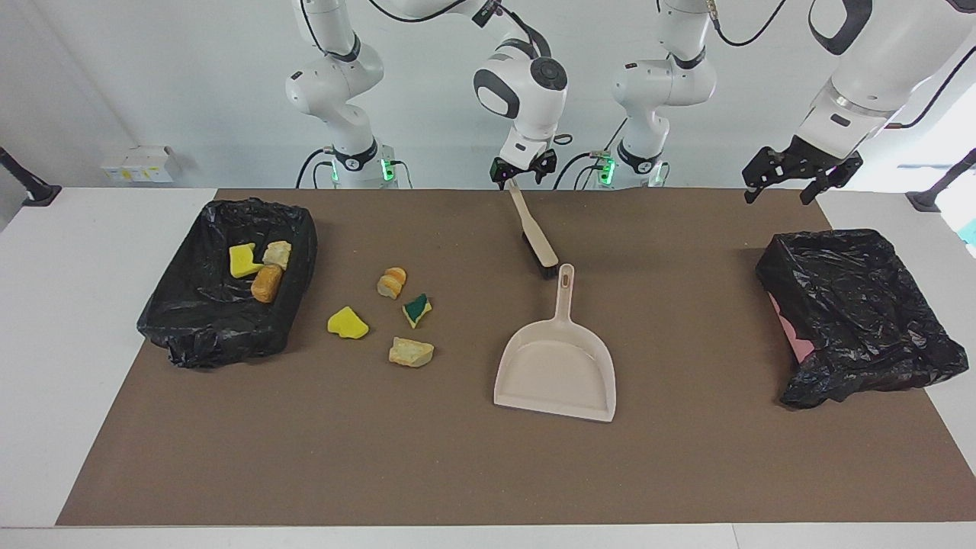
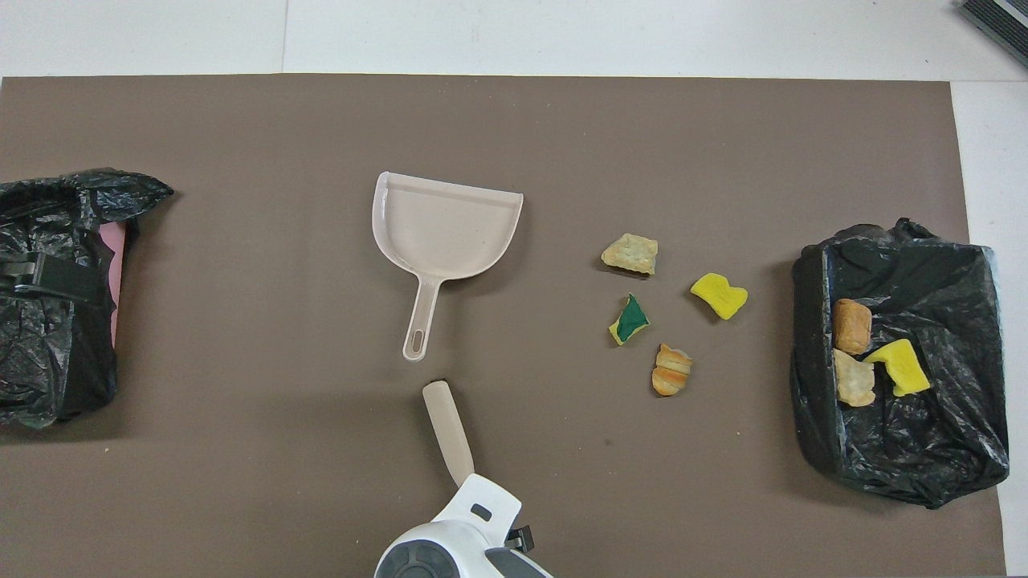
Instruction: Sweep and dump trash in bin
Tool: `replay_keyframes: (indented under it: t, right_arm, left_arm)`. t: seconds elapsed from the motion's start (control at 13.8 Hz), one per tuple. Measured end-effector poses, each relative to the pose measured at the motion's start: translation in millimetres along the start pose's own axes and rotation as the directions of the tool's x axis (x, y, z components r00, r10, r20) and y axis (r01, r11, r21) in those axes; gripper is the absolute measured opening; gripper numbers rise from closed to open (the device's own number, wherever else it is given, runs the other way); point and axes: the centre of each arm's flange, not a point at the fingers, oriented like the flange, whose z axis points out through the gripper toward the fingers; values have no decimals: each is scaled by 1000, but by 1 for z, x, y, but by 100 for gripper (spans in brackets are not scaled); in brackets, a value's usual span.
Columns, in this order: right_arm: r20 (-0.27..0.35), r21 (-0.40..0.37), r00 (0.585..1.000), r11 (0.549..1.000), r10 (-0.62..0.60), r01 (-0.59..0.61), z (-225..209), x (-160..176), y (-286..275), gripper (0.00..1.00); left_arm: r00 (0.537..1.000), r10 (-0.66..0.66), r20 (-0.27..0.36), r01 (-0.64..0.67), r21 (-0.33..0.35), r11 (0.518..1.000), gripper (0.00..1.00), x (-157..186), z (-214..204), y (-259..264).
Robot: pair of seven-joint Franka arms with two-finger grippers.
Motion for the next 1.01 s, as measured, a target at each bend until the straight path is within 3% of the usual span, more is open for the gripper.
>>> replay_keyframes:
  t: [0.29, 0.43, 0.51, 0.58, 0.8, 0.87, 1.01]
  right_arm:
    - [-6, 14, 999, 999, -38, 38, 24, -6, 4, 96]
    - [-11, 17, 999, 999, -35, 35, 27, -5, 6, 82]
    - [-17, 23, 999, 999, -33, 33, 27, -4, 6, 82]
    - [-28, 33, 999, 999, -31, 32, 26, -2, 6, 74]
    - [-56, 59, 998, 998, -22, 25, 22, 3, 6, 33]
    - [-64, 65, 998, 998, -18, 22, 21, 4, 5, 26]
    - [-72, 76, 997, 997, 12, -6, 19, 5, 4, 26]
  left_arm:
    - [1000, 0, 0, 0, 0, 1000, 100, 0, 0, 0]
    - [1000, 1, 0, -1, 0, 1000, 100, 0, 0, 0]
    - [1000, 5, 0, -5, 0, 1000, 100, 0, 0, 3]
    - [1000, 12, -1, -12, 1, 1000, 100, 0, 0, 6]
    - [1000, 30, -9, -30, 3, 1000, 100, 2, -1, 16]
    - [999, 32, -26, -32, 2, 999, 100, 4, -2, 18]
    - [998, 37, -54, -37, -6, 999, 100, 7, -4, 21]
